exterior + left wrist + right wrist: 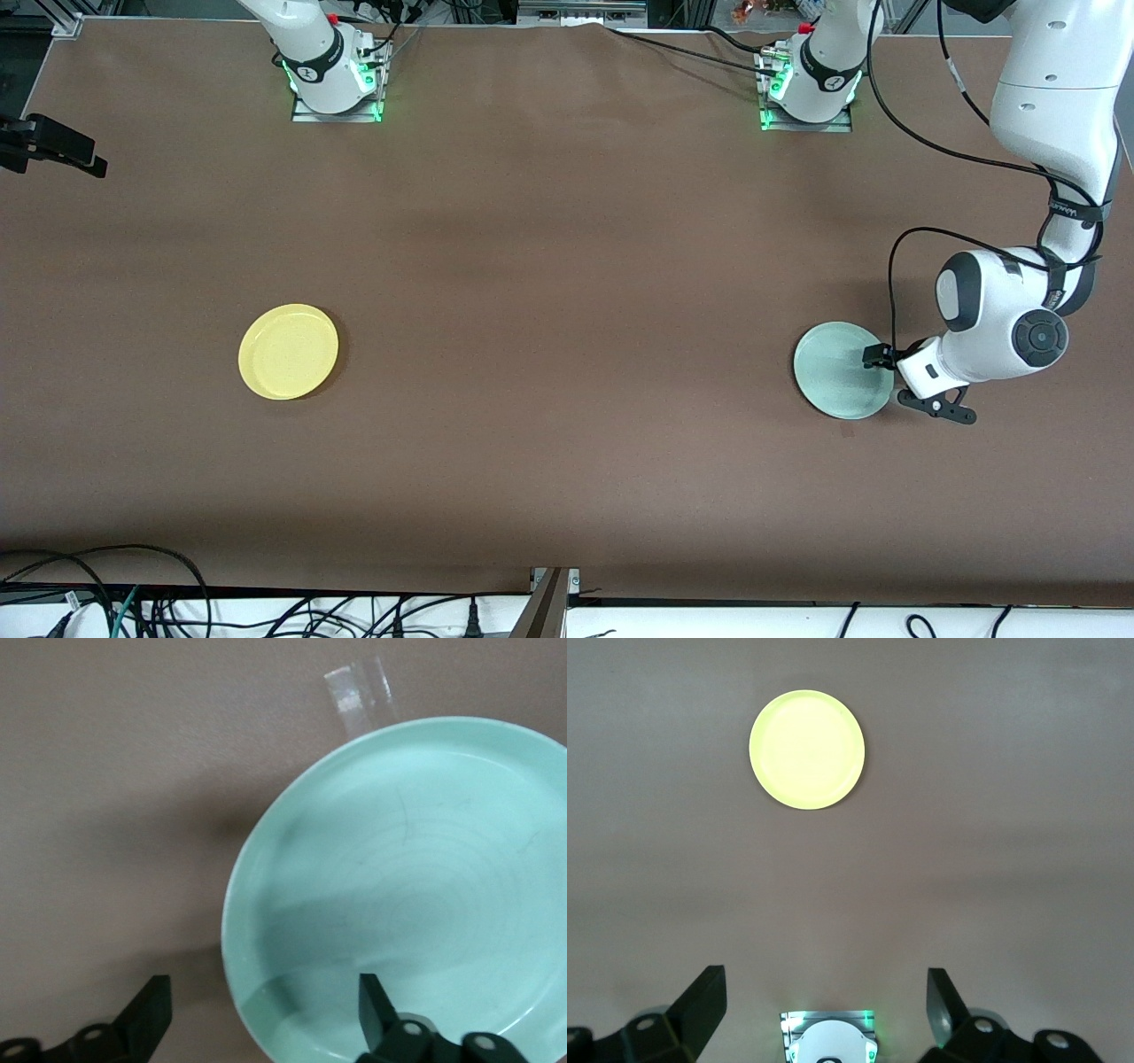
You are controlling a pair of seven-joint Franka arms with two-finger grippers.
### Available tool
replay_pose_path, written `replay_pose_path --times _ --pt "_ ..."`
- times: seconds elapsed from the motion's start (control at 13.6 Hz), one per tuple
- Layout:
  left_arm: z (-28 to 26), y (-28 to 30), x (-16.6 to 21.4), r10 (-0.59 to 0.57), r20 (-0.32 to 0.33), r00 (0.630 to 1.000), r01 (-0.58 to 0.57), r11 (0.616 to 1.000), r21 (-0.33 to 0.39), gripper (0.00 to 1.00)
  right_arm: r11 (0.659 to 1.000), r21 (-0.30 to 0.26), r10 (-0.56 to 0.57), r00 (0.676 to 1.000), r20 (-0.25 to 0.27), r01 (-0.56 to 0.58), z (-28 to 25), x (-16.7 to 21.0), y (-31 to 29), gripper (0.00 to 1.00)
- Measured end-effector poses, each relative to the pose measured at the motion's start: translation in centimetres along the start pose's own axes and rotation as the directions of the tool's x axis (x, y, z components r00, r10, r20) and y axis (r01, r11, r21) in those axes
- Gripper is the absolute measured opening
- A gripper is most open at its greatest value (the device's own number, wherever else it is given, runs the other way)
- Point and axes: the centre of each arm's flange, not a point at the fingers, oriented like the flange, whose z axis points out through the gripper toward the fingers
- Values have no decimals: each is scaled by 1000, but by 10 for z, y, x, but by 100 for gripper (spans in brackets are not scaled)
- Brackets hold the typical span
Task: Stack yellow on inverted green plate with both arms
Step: 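Move the left gripper down to the rim of the green plate, then close the left gripper on the green plate rim and lift it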
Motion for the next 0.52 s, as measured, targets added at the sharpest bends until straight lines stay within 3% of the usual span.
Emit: replay_pose_path --times 0.52 --pt "5 -11 -7 -44 -4 999 44 998 -37 12 1000 0 0 1000 0 0 0 0 0 100"
